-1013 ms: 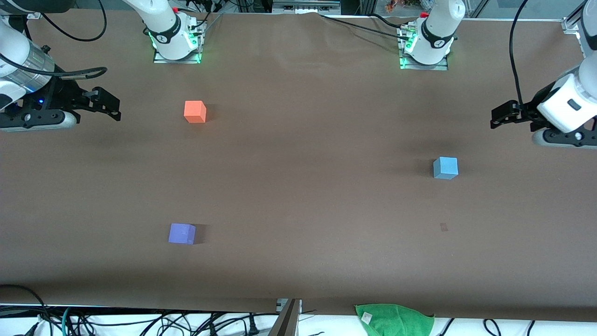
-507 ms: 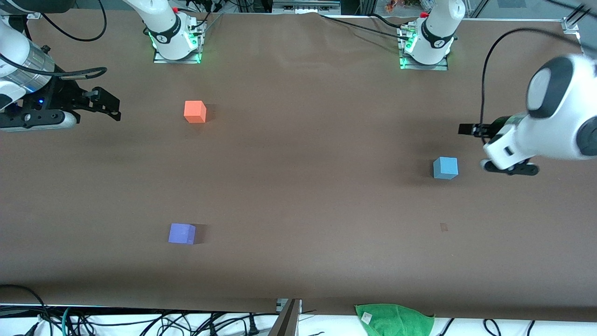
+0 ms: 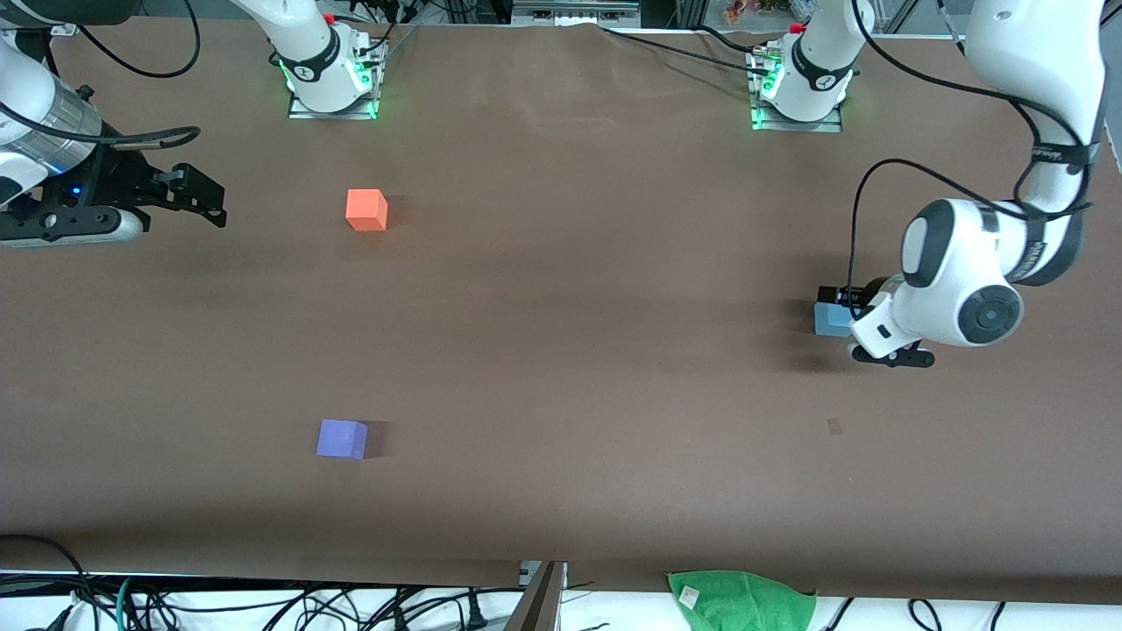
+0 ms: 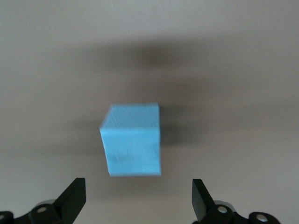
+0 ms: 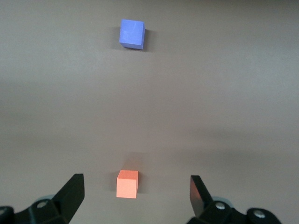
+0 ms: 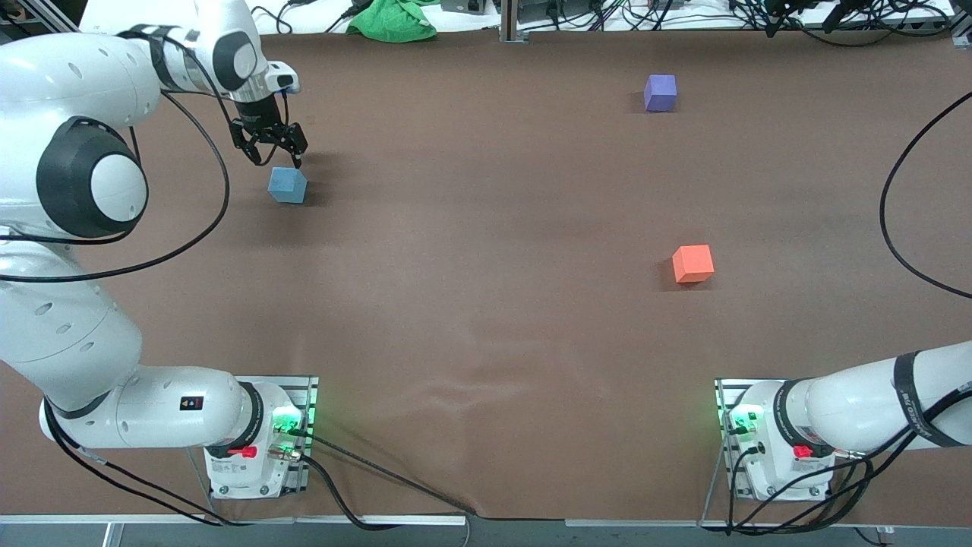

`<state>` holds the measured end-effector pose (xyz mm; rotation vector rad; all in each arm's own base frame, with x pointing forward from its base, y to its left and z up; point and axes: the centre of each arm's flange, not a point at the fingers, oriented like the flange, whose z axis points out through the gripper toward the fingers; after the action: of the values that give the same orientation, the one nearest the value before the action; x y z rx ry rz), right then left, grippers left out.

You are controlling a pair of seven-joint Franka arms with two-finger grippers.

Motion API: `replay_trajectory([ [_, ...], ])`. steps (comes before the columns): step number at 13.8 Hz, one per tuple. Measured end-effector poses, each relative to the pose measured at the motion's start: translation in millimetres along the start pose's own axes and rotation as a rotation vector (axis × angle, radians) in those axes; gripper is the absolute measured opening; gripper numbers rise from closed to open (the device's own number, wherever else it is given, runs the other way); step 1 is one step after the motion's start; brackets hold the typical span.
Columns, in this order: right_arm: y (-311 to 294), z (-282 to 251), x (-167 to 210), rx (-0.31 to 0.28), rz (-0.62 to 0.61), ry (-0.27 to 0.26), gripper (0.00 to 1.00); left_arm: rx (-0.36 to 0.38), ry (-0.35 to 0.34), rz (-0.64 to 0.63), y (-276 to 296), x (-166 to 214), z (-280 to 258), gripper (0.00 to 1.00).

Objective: Place blue block between orange and purple blocks
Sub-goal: 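Close the left gripper on the light blue cube and lift it, then carry the light blue cube with the left gripper toward the table middle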

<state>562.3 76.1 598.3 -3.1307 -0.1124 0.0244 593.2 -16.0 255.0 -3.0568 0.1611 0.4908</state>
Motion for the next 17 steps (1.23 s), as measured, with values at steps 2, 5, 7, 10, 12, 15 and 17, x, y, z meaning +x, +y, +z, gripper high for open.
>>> replay_trajectory([
  [2, 0.1, 0.0, 0.0, 0.0, 0.0, 0.0, 1.0, 0.016, 0.142, 0.001, -7.9, 10.5, -4.5, 1.0],
  [5, 0.2, 0.0, 0.0, 0.0, 0.0, 0.0, 1.0, 0.012, 0.248, -0.006, -19.6, 8.3, 14.3, 1.0],
  [7, 0.2, 0.0, 0.0, 0.0, 0.0, 0.0, 1.0, 0.002, 0.229, -0.01, -18.3, -0.2, 34.7, 1.0],
  [10, 0.2, 0.0, 0.0, 0.0, 0.0, 0.0, 1.0, -0.044, 0.203, -0.039, -12.0, -8.5, 53.0, 1.0],
  [12, 0.2, 0.0, 0.0, 0.0, 0.0, 0.0, 1.0, -0.048, 0.201, -0.04, -10.4, -11.3, 65.9, 1.0],
  [15, 0.4, 0.0, 0.0, 0.0, 0.001, 0.0, 1.0, -0.051, 0.174, -0.038, -8.7, -13.2, 84.2, 0.81],
  [17, 0.7, 0.0, 0.0, 0.0, 0.001, 0.0, 1.0, -0.052, 0.174, -0.034, -7.8, -12.8, 84.0, 0.6],
])
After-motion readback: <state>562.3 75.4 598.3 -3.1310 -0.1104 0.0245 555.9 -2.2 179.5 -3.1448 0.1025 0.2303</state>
